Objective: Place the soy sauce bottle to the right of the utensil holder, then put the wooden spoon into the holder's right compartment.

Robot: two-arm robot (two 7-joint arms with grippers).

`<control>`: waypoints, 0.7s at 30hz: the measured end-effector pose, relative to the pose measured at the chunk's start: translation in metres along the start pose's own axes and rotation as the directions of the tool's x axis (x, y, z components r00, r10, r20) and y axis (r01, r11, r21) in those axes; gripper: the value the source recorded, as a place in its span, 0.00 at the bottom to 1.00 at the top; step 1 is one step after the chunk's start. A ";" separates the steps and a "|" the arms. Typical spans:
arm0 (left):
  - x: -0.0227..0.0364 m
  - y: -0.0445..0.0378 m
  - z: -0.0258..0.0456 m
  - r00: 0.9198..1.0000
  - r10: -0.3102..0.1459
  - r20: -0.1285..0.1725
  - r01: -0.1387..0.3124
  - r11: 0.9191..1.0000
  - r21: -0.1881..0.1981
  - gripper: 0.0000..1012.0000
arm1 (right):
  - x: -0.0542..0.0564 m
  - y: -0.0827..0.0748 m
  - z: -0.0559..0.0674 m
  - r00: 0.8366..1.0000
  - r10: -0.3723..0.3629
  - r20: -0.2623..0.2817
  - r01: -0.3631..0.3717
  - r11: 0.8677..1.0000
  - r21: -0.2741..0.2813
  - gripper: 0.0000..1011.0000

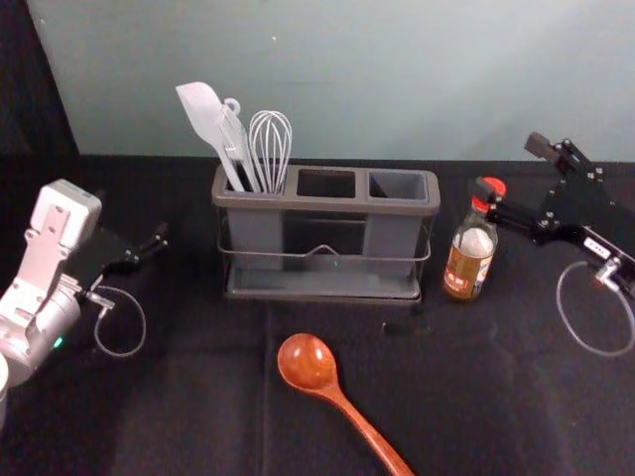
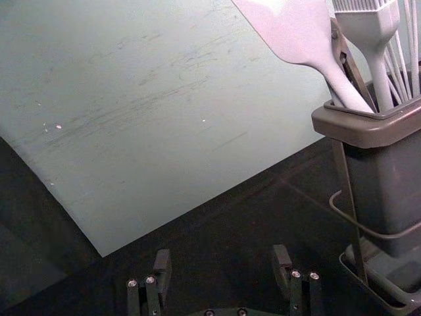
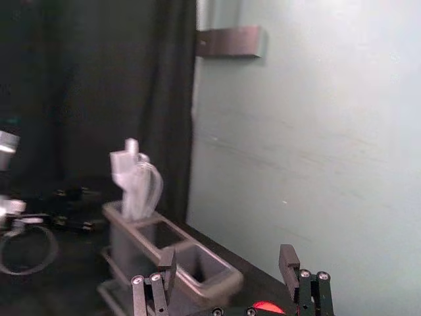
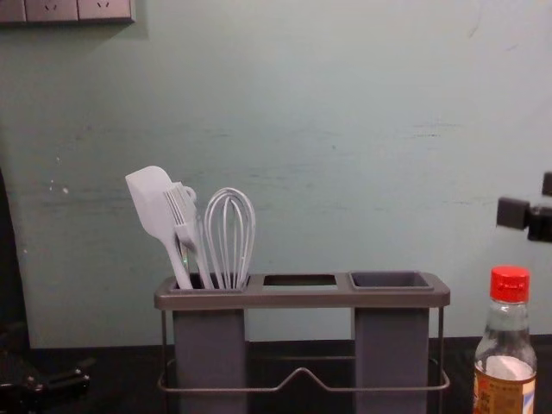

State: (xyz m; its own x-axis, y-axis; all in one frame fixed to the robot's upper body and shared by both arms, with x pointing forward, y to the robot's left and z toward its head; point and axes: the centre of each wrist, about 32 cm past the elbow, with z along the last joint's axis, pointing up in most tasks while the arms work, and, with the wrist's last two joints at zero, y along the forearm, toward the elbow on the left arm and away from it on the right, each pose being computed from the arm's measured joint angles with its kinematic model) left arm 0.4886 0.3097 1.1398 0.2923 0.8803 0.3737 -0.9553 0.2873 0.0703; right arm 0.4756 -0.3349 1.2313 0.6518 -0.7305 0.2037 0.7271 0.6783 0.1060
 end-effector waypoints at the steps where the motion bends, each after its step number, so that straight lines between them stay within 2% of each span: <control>1: 0.0000 0.0000 0.0000 1.000 0.000 0.000 0.000 1.000 0.000 0.99 | -0.001 -0.001 0.003 1.000 0.011 -0.002 -0.011 1.000 0.001 0.99; 4: 0.0000 0.0000 0.0000 1.000 0.000 0.000 0.000 1.000 0.000 0.99 | -0.007 -0.003 0.019 0.997 0.069 -0.015 -0.069 0.998 0.004 0.99; 7: 0.0000 0.0000 0.0000 1.000 0.000 0.000 0.000 1.000 0.000 0.99 | -0.014 -0.002 0.029 0.994 0.102 -0.025 -0.103 0.995 -0.005 0.99; 10: 0.0000 0.0000 0.0000 1.000 0.000 0.000 0.000 1.000 0.000 0.99 | -0.025 0.002 0.042 0.988 0.154 -0.032 -0.155 0.988 -0.026 0.99; 13: 0.0000 0.0000 0.0000 1.000 0.000 0.000 0.000 1.000 0.000 0.99 | -0.039 0.008 0.053 0.981 0.189 -0.042 -0.191 0.980 -0.060 0.99; 14: 0.0000 0.0000 0.0000 1.000 0.000 0.000 0.000 1.000 0.000 0.99 | -0.048 0.013 0.059 0.978 0.206 -0.044 -0.209 0.974 -0.087 0.99; 16: 0.0000 0.0000 0.0000 1.000 0.000 0.000 0.000 1.000 0.000 0.99 | -0.056 0.018 0.065 0.975 0.216 -0.050 -0.221 0.967 -0.127 0.99; 17: 0.0000 0.0000 0.0000 1.000 0.000 0.000 0.000 1.000 0.000 0.99 | -0.063 0.025 0.071 0.972 0.230 -0.054 -0.236 0.958 -0.165 0.99; 20: 0.0000 0.0000 0.0000 1.000 0.000 0.000 0.000 1.000 0.000 0.99 | -0.075 0.036 0.079 0.964 0.254 -0.077 -0.265 0.932 -0.247 0.99; 21: 0.0000 0.0000 0.0000 1.000 0.000 0.000 0.000 1.000 0.000 0.99 | -0.082 0.045 0.083 0.957 0.271 -0.098 -0.288 0.909 -0.300 0.99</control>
State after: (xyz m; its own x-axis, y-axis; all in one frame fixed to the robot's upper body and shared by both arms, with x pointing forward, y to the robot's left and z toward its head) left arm 0.4886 0.3097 1.1398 0.2922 0.8803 0.3737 -0.9553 0.2872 0.0702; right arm 0.4371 -0.2379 1.3001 0.8425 -0.5232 0.1282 0.5379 0.8038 -0.2541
